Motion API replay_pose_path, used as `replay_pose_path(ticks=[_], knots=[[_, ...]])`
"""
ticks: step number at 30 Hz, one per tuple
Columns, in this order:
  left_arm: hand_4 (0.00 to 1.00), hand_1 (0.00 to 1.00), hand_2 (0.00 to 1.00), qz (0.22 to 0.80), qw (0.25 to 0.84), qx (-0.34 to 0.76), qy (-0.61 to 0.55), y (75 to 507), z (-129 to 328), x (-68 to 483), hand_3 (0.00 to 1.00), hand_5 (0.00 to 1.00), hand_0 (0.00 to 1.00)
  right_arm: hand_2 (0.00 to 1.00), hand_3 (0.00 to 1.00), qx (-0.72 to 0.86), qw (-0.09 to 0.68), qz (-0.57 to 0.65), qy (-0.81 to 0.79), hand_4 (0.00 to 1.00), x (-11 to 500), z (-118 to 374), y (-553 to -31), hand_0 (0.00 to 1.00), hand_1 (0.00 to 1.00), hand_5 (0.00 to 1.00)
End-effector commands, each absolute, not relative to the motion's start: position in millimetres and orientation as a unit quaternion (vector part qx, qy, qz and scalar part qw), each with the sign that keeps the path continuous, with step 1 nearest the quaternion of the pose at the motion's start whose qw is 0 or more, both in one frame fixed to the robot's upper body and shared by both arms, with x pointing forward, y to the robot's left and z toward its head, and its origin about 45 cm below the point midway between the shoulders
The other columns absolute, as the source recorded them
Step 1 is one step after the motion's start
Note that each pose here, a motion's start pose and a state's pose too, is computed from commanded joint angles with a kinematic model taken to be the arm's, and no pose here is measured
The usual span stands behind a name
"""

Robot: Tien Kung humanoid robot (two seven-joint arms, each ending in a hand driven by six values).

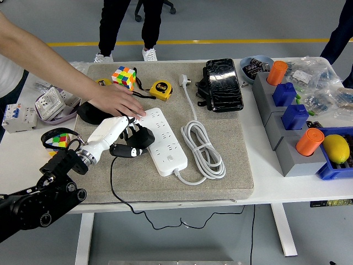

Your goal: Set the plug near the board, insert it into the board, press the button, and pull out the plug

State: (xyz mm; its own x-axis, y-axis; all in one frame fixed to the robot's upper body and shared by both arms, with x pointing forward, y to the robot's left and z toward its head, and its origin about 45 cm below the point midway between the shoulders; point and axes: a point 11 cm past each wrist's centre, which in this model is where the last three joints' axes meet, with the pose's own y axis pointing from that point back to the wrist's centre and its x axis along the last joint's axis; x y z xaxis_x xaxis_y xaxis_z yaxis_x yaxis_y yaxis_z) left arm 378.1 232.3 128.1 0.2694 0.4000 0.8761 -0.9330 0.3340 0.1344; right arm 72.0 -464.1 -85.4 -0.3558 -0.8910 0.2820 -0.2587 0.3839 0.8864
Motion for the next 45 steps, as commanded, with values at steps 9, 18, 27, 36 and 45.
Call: replay_pose_path(ticks=[9,18,27,36,45], knots=[[0.998,0.476,0.51,0.461,0.718,0.348,-0.389,233.1,127.3,377.7,0.548,0.118,0.344,0.606,0.541,0.396,0.407,-0.389,-0.725,0.924,71.2,-85.7,-463.7,0.571,0.64,0.48],[0.998,0.497,0.518,0.463,0.717,0.346,-0.39,233.2,128.9,378.4,0.552,0.166,0.376,0.606,0.54,0.397,0.407,-0.389,-0.725,0.924,72.0,-85.6,-463.5,0.573,0.64,0.48],[0.998,0.51,0.52,0.468,0.717,0.342,-0.387,234.6,130.0,378.6,0.554,0.194,0.387,0.606,0.541,0.397,0.407,-0.389,-0.725,0.924,71.5,-85.9,-463.0,0.57,0.64,0.481],[0.998,0.593,0.57,0.479,0.719,0.332,-0.38,236.9,131.8,378.8,0.604,0.265,0.433,0.606,0.54,0.397,0.407,-0.39,-0.724,0.925,70.9,-86.1,-462.9,0.572,0.639,0.481],[0.998,0.611,0.586,0.493,0.72,0.313,-0.376,238.7,136.0,378.0,0.629,0.295,0.457,0.606,0.541,0.397,0.407,-0.389,-0.724,0.926,71.4,-85.8,-463.1,0.57,0.639,0.481]])
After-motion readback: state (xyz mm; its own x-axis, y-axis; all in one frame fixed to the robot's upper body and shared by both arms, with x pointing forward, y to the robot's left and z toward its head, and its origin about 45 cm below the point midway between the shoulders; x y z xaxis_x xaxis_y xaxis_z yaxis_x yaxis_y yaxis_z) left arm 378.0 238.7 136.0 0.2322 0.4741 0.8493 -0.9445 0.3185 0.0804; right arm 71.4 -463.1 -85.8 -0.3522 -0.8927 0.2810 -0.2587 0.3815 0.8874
